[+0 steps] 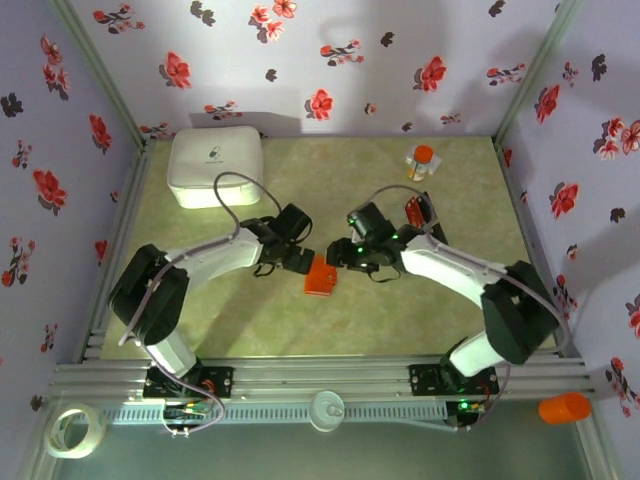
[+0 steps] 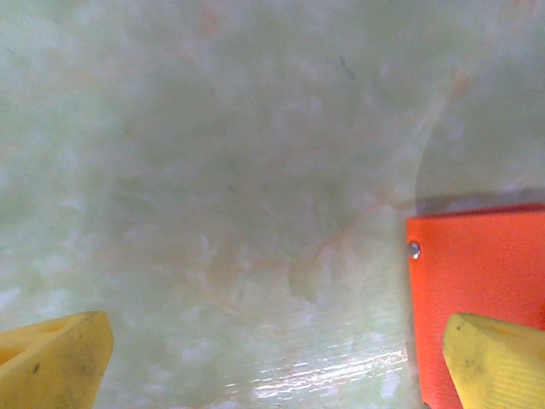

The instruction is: Put the credit cards into the card holder

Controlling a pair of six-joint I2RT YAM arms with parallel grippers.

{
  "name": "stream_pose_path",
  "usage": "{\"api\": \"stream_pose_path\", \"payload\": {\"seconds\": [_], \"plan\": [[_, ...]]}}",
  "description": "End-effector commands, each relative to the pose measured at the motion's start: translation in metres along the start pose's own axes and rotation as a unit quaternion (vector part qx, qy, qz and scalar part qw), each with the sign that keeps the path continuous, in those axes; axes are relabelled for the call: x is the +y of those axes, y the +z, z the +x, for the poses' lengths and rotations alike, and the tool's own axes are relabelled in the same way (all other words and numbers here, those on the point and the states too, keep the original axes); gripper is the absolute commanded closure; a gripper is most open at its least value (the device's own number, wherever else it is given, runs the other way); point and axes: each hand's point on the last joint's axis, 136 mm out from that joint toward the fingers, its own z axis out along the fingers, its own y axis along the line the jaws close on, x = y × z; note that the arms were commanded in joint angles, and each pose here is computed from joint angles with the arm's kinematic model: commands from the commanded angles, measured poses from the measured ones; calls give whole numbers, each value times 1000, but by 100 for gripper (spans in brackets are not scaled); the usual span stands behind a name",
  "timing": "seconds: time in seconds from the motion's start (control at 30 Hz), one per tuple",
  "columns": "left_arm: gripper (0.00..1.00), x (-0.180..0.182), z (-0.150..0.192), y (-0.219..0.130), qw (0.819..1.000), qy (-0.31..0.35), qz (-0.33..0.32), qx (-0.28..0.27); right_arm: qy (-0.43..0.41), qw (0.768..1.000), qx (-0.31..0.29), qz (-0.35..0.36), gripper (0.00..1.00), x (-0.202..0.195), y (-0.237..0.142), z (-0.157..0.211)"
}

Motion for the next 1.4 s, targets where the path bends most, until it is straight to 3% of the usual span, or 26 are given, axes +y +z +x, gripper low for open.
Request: {"api": "stream_pose_path", "payload": {"seconds": [0.0,0.07,0.13,0.3,0.47,0.67,0.83,0.97,1.13,1.37], "plan": [[0,23,-31,-36,998,-23,-11,-60,-7,998,-53,25,23,-14,-41,-25],[0,40,-44,-54,994,-53,-9,-100,-5,995,-96,42,8,-26,-65,-43],[0,58,-52,-69,988,-84,-9,-132,-7,989,-134,65,1,-37,-87,-58],[0,105,-59,-94,970,-144,-30,-193,10,962,-222,161,1,-79,-133,-86],[0,152,-56,-105,954,-165,-86,-236,66,905,-328,264,1,-137,-176,-113],[0,207,-49,-108,925,-188,-163,-286,156,854,-366,335,1,-213,-199,-132],[0,243,-38,-103,910,-217,-200,-291,224,808,-378,392,1,-279,-202,-129],[0,264,-27,-96,894,-234,-221,-312,231,771,-379,457,1,-316,-198,-120],[0,279,-14,-89,881,-232,-248,-329,217,764,-347,499,1,-341,-175,-111],[0,289,-5,-66,894,-212,-270,-289,203,782,-340,481,1,-352,-144,-112]]}}
